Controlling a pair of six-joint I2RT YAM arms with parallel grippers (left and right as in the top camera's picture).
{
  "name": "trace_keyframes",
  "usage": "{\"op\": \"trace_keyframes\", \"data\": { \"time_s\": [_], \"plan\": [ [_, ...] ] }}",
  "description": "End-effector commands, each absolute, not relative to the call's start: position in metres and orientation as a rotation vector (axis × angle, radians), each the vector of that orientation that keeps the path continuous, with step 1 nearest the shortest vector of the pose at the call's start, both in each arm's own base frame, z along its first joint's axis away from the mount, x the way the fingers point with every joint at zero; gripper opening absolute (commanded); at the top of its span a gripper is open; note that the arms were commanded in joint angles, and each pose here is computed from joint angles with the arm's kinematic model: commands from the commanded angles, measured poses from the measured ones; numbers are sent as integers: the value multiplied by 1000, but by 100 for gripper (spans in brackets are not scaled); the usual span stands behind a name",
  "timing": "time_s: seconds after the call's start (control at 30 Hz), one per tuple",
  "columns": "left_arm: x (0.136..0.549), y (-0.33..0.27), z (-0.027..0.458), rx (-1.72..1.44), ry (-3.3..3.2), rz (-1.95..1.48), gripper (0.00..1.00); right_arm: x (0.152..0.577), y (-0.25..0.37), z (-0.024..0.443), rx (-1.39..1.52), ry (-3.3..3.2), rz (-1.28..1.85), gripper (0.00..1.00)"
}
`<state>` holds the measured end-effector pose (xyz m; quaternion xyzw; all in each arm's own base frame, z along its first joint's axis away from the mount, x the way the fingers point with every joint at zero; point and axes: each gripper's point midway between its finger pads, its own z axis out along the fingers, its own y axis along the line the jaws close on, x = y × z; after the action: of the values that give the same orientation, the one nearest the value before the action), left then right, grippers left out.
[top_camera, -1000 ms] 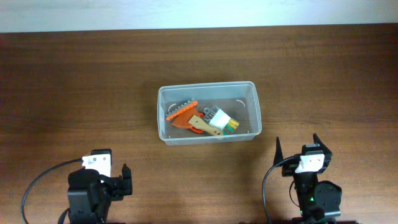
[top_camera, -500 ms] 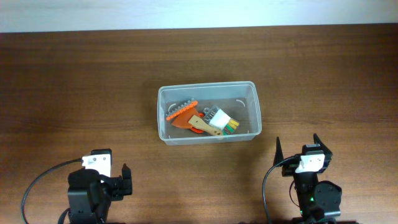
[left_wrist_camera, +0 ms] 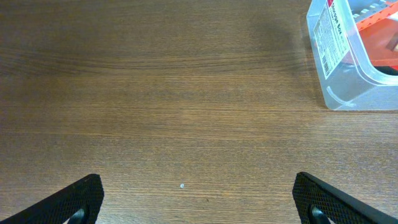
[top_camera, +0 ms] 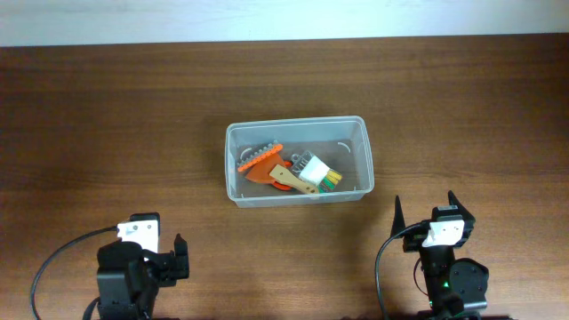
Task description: Pack container
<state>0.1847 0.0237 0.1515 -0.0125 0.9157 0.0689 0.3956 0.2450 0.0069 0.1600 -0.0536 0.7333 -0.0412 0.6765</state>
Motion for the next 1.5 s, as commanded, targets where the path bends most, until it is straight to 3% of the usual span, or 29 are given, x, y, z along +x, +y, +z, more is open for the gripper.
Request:
{"op": "trace_keyframes", "data": {
  "time_s": [0.0,0.2,0.4,0.73,1.0,1.47],
  "plan": [
    [182,21,158,-28,2273,160,99,245,2,156,-89,1654,-102,99],
    [177,-25,168,166,2125,-81,99,245,2,156,-88,1654,-102,99],
    [206,-35,170,149,1879,-137,99,245,2,156,-88,1654,-102,99],
    [246,-18,185,31,1532,-51,99,245,2,156,-89,1654,-102,99],
    [246,5,158,-51,1642,38,99,245,2,156,-88,1654,-102,99],
    [246,-9,157,11,1647,-28,99,245,2,156,-88,1654,-102,99]
  ]
}}
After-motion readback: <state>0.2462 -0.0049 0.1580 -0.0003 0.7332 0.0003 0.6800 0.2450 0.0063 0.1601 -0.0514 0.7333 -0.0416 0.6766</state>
